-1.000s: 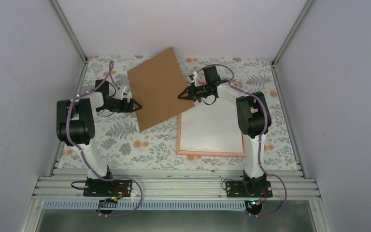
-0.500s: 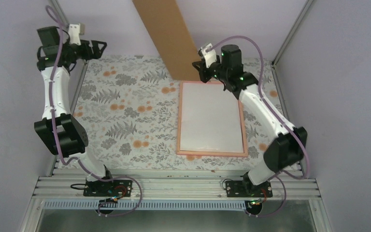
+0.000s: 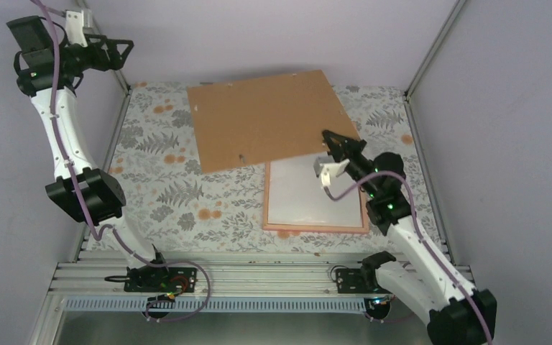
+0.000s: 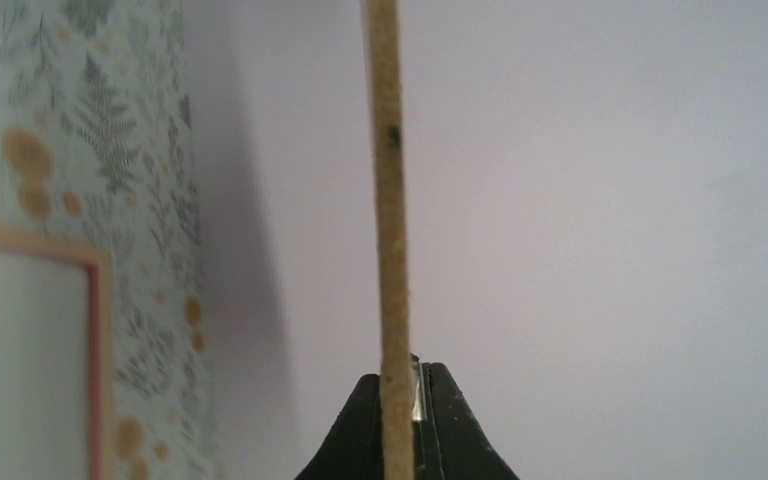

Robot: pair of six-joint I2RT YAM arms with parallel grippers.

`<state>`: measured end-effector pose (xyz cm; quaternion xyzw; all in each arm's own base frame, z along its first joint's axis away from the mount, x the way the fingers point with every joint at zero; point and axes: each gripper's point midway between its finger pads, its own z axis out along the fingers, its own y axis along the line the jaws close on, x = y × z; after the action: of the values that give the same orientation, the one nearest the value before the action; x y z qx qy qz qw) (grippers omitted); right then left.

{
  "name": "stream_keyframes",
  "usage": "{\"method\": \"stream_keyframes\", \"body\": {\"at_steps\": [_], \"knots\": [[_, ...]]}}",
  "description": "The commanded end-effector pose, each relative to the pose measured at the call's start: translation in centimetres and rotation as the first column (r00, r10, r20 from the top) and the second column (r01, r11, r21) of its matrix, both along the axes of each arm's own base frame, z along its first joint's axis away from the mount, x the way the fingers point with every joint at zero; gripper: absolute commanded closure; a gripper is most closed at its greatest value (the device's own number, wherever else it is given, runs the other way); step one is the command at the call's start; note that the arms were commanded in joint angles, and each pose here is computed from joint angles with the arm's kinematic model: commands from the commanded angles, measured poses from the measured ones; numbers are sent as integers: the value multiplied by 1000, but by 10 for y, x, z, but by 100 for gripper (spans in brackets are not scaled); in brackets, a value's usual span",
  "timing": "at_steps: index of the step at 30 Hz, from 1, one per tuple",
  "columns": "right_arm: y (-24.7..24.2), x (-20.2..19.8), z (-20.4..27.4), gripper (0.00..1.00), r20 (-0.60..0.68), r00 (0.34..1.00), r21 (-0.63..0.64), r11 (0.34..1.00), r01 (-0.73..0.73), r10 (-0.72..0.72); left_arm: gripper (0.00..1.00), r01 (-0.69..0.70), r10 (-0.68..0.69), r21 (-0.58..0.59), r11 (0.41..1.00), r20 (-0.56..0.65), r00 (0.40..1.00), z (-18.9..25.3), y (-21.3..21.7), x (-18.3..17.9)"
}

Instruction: Put the photo into the frame

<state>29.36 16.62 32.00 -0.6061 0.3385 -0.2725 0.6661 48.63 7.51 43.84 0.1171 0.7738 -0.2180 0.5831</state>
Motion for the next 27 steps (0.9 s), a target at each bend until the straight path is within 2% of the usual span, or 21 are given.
{"method": "stream_keyframes", "body": {"at_steps": [1, 4, 6, 8, 11, 15, 20, 27], "knots": [[8, -67, 48, 96, 412, 892, -144, 980, -138, 186, 0, 334, -356, -171, 927, -114, 928, -37, -84, -21], [10, -94, 34, 96, 390, 882, -192, 960, -202, 264, 2, 524, -563, -230, 820, -168, 809, -66, -158, -49], [12, -113, 23, 96, 365, 873, -228, 941, -252, 322, 8, 612, -679, -306, 729, -216, 702, -86, -199, -73], [12, -128, 12, 96, 351, 860, -259, 921, -290, 370, 13, 642, -747, -389, 661, -261, 611, -107, -227, -93], [14, -143, -5, 96, 322, 847, -290, 896, -336, 422, 16, 644, -793, -466, 606, -290, 536, -125, -250, -116], [13, -153, -18, 96, 288, 848, -306, 882, -358, 444, 18, 638, -825, -530, 559, -278, 492, -130, -259, -139], [10, -158, -29, 96, 254, 861, -304, 882, -361, 440, 19, 597, -821, -573, 562, -301, 485, -143, -253, -155], [9, -161, -33, 96, 228, 869, -292, 882, -370, 440, 19, 571, -839, -624, 533, -306, 450, -155, -258, -191]]}}
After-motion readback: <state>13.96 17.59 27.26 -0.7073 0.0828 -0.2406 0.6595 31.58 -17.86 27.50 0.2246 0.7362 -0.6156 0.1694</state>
